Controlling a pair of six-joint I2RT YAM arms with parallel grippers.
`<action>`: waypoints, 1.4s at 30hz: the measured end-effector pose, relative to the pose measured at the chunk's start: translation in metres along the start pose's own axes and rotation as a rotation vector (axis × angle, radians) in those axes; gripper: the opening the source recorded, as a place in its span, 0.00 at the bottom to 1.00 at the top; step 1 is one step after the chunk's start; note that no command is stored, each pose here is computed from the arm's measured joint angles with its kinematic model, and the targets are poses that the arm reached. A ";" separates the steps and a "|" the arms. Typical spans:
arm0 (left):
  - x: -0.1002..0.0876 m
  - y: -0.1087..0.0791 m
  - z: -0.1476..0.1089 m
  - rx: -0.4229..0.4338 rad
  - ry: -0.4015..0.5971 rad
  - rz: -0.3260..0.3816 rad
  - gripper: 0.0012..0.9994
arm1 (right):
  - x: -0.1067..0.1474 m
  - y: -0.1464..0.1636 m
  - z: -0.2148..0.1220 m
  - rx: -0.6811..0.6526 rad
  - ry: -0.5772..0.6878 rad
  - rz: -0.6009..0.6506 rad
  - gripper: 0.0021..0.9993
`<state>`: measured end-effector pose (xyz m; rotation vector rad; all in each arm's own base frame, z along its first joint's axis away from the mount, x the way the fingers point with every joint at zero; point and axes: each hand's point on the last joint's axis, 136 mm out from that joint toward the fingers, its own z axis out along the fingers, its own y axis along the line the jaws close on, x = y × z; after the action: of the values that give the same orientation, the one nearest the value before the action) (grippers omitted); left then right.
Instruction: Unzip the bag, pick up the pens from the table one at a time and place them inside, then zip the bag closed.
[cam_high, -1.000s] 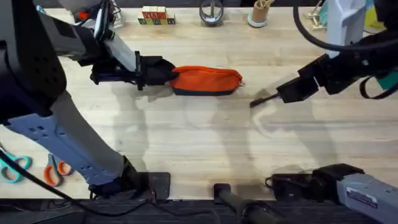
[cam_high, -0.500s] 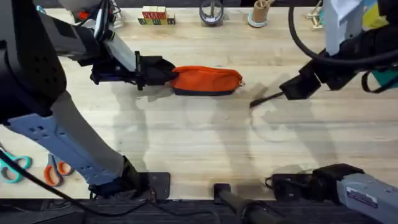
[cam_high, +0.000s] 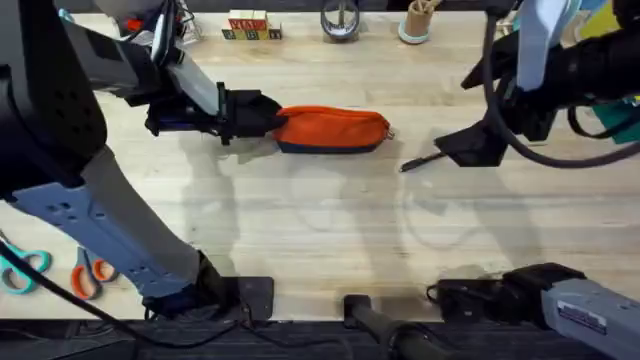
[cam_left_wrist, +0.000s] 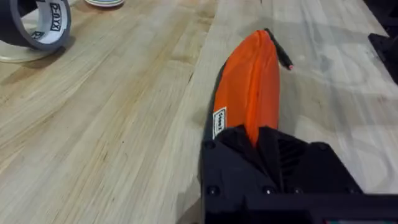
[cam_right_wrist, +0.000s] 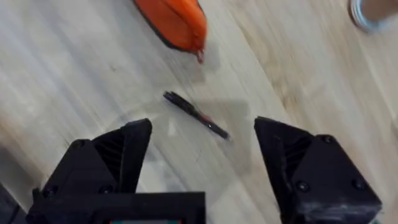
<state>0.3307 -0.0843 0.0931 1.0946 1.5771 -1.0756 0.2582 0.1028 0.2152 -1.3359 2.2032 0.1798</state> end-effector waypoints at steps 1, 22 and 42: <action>0.000 0.000 0.000 0.000 0.000 0.000 0.04 | -0.002 0.002 0.000 -0.013 -0.015 -0.012 1.00; 0.000 0.000 0.000 0.000 0.000 0.000 0.04 | -0.009 -0.018 0.022 -0.301 -0.319 0.087 1.00; 0.000 0.000 0.000 0.000 0.000 0.000 0.04 | 0.007 -0.019 0.074 -0.454 -0.344 0.023 1.00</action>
<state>0.3307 -0.0843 0.0931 1.0945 1.5770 -1.0757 0.3002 0.1159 0.1526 -1.3814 1.9479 0.8932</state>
